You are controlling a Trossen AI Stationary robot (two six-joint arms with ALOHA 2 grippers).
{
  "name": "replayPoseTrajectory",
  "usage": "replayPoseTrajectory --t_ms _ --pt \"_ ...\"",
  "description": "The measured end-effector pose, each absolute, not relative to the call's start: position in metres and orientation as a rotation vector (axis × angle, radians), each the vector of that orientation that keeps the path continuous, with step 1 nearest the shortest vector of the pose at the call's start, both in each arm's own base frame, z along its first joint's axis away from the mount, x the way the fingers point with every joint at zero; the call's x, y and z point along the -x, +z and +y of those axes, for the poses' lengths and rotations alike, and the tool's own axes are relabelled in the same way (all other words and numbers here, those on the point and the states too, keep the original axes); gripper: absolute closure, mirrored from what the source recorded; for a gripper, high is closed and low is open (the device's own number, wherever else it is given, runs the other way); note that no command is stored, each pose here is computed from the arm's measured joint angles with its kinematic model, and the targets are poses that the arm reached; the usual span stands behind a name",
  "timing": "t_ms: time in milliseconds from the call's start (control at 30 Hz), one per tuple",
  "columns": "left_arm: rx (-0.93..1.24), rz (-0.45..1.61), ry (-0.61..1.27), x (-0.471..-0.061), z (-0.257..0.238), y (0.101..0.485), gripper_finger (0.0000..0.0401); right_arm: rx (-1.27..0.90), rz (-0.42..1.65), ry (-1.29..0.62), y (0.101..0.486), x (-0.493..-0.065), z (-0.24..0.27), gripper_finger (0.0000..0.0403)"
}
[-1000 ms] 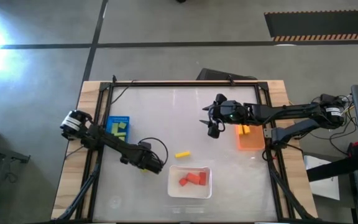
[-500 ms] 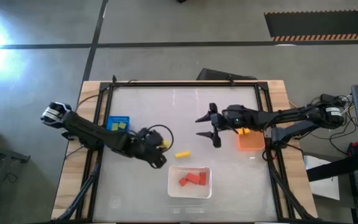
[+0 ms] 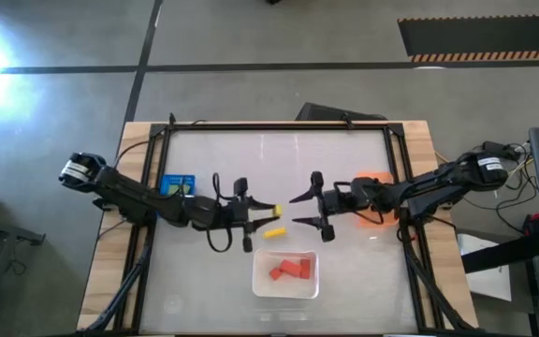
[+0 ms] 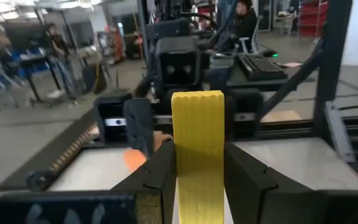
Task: Sort & place blocks by color
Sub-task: Put the yellow block into the orange bin
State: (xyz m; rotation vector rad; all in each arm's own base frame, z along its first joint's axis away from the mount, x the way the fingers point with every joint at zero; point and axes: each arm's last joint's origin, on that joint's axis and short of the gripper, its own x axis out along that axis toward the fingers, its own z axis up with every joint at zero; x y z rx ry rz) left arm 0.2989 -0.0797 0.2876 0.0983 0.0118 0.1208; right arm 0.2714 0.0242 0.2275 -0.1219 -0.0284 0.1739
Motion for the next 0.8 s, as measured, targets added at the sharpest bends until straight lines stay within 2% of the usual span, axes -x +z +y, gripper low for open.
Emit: replayPoseTrajectory --t_ms 233,633,700,800 --pt "-0.114 -0.063 0.129 -0.309 -0.073 0.283 0.0317 0.115 -0.043 0.136 0.236 -0.292 0.026 0.0177" --pt "-0.116 -0.058 0.133 -0.312 -0.068 0.281 0.0317 0.139 -0.065 0.138 0.245 -0.311 0.028 0.0183" --pt "-0.116 -0.058 0.133 -0.312 -0.068 0.281 0.0317 0.146 -0.072 0.137 0.248 -0.31 0.027 0.02" --pt "-0.116 -0.058 0.136 -0.312 -0.068 0.281 0.031 0.155 -0.074 0.141 0.248 -0.31 0.028 0.0254"
